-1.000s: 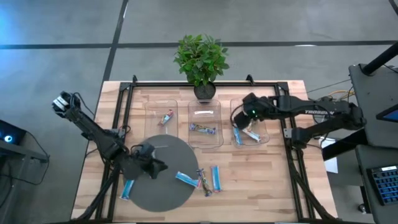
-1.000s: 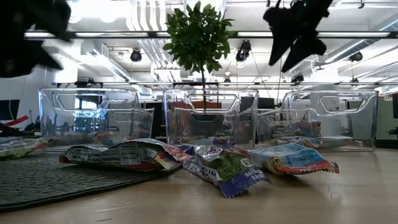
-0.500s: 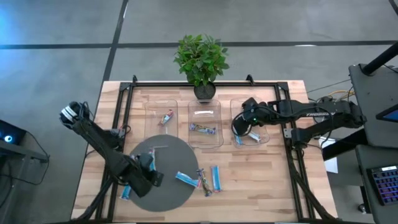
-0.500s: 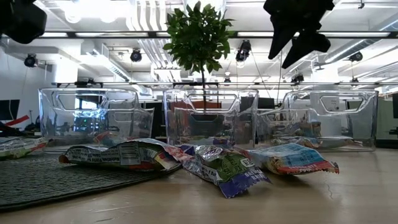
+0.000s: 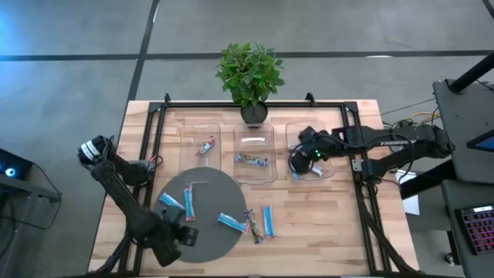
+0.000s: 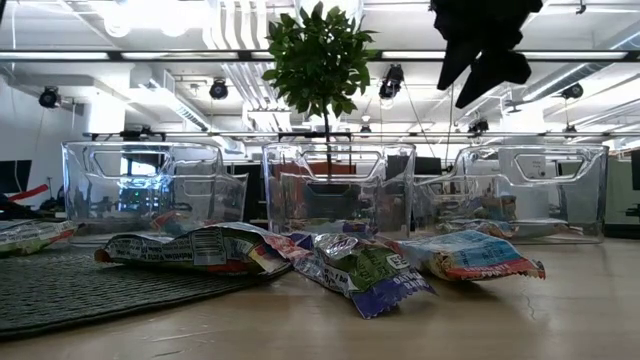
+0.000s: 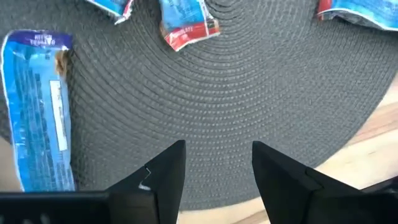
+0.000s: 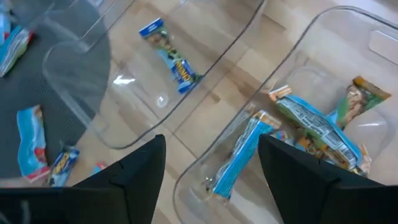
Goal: Pick and place Granola Bars by type
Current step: Put the blue granola bar into the middle transparent bin
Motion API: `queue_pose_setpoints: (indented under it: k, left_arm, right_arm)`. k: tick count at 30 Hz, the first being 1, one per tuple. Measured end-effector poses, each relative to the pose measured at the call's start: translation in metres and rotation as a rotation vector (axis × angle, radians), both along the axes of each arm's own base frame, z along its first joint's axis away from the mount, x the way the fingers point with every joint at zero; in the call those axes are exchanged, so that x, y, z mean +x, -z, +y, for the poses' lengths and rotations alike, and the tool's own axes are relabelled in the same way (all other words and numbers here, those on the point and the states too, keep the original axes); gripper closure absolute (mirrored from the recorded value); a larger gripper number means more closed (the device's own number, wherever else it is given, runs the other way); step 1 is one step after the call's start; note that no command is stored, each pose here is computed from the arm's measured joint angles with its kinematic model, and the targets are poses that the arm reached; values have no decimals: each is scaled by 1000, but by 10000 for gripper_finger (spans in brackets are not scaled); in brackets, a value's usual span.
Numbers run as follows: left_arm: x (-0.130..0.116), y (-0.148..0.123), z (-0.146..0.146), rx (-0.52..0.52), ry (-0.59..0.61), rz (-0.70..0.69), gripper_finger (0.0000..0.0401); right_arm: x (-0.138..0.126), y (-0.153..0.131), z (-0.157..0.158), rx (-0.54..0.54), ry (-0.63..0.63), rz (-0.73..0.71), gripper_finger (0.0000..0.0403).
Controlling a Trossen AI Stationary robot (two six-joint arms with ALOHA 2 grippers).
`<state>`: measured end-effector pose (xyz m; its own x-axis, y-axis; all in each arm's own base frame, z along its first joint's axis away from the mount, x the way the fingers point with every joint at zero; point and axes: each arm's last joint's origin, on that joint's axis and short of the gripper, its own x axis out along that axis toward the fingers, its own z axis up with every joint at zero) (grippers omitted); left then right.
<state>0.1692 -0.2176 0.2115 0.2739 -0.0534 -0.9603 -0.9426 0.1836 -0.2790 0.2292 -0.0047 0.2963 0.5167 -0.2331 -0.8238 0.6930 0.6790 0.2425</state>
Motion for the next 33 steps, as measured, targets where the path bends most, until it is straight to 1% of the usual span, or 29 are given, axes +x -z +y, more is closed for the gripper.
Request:
queue_pose_setpoints:
  k: [2, 5, 6, 7, 10, 11, 13, 14, 18, 22, 27, 33]
  left_arm:
    - [0, -2, -2, 30, 13, -54, 234]
    - [6, -13, -5, 97, 73, -189, 234]
    - [8, -16, -4, 109, 80, -192, 234]
    - [8, -16, -1, 102, 65, -154, 234]
    - [-3, -8, 8, 40, 18, 118, 234]
    - [-7, -7, 8, 17, 8, 182, 234]
    - [-11, -6, 7, -26, -5, 261, 234]
    - [-14, -5, 6, -30, -5, 284, 234]
    - [-19, -2, 5, -29, -17, 341, 234]
    - [-26, 9, 10, -16, -37, 405, 234]
    - [-31, 23, 17, 24, -48, 434, 234]
    - [-35, 40, 22, 17, -31, 429, 234]
  right_arm:
    - [1, 0, 4, -11, -46, 2, 156]
    - [3, -2, 12, -46, -142, -17, 156]
    - [4, -3, 15, -53, -167, -30, 156]
    - [6, -3, 17, -56, -182, -43, 156]
    - [8, -5, 19, -51, -184, -73, 156]
    - [8, -5, 19, -47, -176, -79, 156]
    - [8, -5, 19, -42, -168, -84, 156]
    - [8, -5, 19, -42, -168, -84, 156]
    - [8, -5, 19, -42, -167, -85, 156]
    - [8, -5, 19, -42, -164, -87, 156]
    - [8, -5, 19, -48, -159, -86, 156]
    - [8, -5, 19, -45, -155, -87, 156]
